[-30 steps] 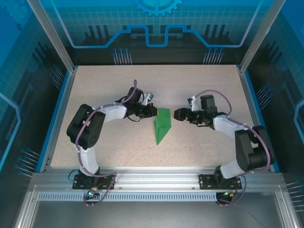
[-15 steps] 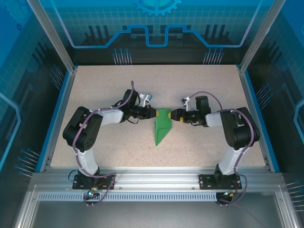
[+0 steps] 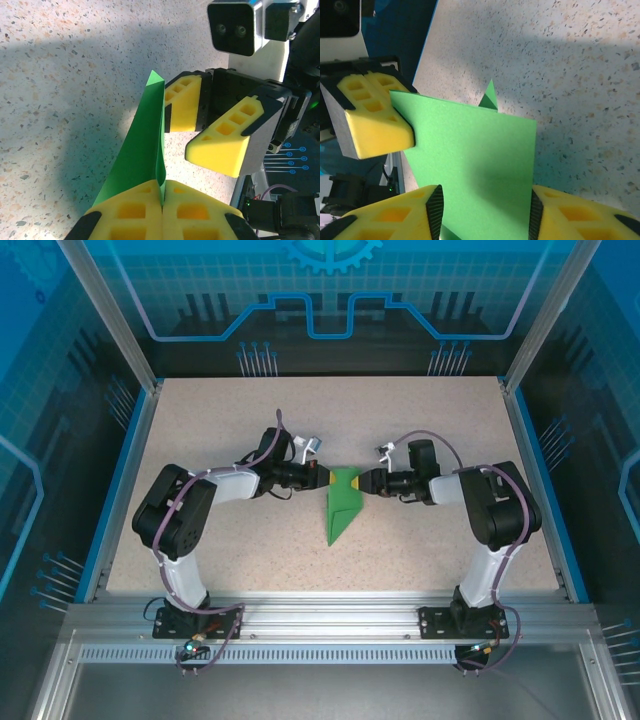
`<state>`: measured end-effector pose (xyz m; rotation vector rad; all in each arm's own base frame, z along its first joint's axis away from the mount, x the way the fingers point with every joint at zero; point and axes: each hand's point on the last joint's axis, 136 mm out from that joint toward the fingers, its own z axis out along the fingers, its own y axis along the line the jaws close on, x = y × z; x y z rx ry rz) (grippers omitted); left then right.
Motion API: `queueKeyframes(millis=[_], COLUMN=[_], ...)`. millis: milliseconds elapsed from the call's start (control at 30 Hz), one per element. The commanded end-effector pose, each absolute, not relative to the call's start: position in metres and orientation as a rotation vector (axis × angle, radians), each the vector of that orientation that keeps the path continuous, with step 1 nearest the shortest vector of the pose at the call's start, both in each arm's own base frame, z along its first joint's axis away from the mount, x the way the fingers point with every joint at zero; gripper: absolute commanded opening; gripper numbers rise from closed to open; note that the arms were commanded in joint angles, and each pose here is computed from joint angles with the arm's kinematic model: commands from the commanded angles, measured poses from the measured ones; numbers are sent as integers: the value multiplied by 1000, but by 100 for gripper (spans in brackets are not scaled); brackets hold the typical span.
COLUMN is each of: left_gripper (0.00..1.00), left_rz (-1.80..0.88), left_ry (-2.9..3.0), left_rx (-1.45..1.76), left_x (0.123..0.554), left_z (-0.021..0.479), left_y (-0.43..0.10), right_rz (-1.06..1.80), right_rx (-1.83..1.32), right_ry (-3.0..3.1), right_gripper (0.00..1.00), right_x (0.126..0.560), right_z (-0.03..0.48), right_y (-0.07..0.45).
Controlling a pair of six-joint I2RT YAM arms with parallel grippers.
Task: Fold a paper plane with a square sheet of paper (fold left side to right side)
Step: Fold the wing for the fifth time at the center of the table.
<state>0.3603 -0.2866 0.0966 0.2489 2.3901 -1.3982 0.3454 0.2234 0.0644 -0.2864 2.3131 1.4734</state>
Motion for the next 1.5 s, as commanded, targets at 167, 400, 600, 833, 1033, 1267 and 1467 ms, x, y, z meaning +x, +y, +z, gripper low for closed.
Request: queueKeyframes(millis=[167,400,600,833,1033,1267,1467], left_gripper=[0,0,15,58,65,66,71], left_rz=[-1392,-1389,-1389,-1232,-862,-530,-356], left_ry=[2392,2407,2397,2402,2435,2472,2490], left_rx=[277,268,285,317,408,682,813], left_x=[361,363,364,370,356,302,266], left_z=[95,88,92,109,124,124,102], left_y=[-285,-285,-287,-277,-257,-270,-293], right_rz=[1447,1419,1393,1356,1354,1335,1352], right_rx=[-347,-332,-291,-161,-58,78,147], right_ry=[2287,2316,2375,2487,2565,2704,2750], right_gripper=[35,24,3,0,0,0,0], right_x=[344,342,342,340,344,352,362], right_z=[86,88,83,77,83,80,82], right_y=[220,213,209,206,215,225,230])
